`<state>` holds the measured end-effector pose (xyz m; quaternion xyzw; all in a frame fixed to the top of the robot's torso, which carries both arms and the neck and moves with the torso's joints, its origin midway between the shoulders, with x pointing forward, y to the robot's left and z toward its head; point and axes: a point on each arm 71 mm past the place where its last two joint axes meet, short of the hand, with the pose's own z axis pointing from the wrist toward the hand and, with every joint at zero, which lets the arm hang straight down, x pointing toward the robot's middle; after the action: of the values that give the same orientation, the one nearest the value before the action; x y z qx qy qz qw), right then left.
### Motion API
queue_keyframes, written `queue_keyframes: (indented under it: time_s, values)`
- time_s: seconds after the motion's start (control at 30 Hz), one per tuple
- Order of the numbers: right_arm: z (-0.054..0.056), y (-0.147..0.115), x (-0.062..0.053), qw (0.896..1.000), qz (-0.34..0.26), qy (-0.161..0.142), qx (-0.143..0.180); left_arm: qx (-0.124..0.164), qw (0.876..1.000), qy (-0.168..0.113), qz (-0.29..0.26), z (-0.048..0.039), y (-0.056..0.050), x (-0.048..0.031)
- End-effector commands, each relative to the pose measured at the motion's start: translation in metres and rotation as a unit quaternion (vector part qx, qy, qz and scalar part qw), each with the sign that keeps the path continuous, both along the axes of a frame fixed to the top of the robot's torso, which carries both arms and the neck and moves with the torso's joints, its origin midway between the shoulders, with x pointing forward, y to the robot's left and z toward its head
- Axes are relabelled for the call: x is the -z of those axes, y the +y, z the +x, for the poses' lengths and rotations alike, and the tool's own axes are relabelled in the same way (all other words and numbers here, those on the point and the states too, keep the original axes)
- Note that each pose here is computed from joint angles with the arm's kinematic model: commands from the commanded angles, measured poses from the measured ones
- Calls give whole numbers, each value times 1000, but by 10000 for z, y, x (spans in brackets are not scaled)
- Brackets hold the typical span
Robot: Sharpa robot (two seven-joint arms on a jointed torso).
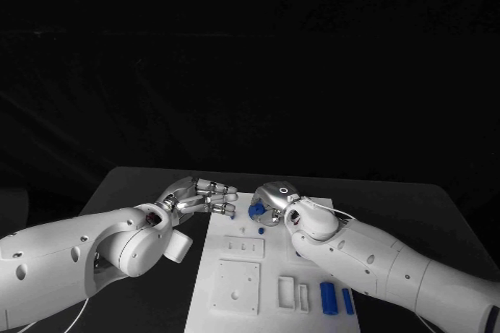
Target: Assemble the parts on the task board
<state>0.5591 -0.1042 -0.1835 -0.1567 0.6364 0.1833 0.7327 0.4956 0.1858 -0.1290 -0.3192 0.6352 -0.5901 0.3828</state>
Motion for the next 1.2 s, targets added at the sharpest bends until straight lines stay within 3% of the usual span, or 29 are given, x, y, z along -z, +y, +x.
queue_keyframes:
  time_s: [0.03,1.2]
  values:
    - [24,-71,59,1000,-14,2,13,11,1000,-2,-2,-5,-29,-24]
    - [39,-148,98,1000,13,19,11,12,1000,-2,1,-7,-18,-21]
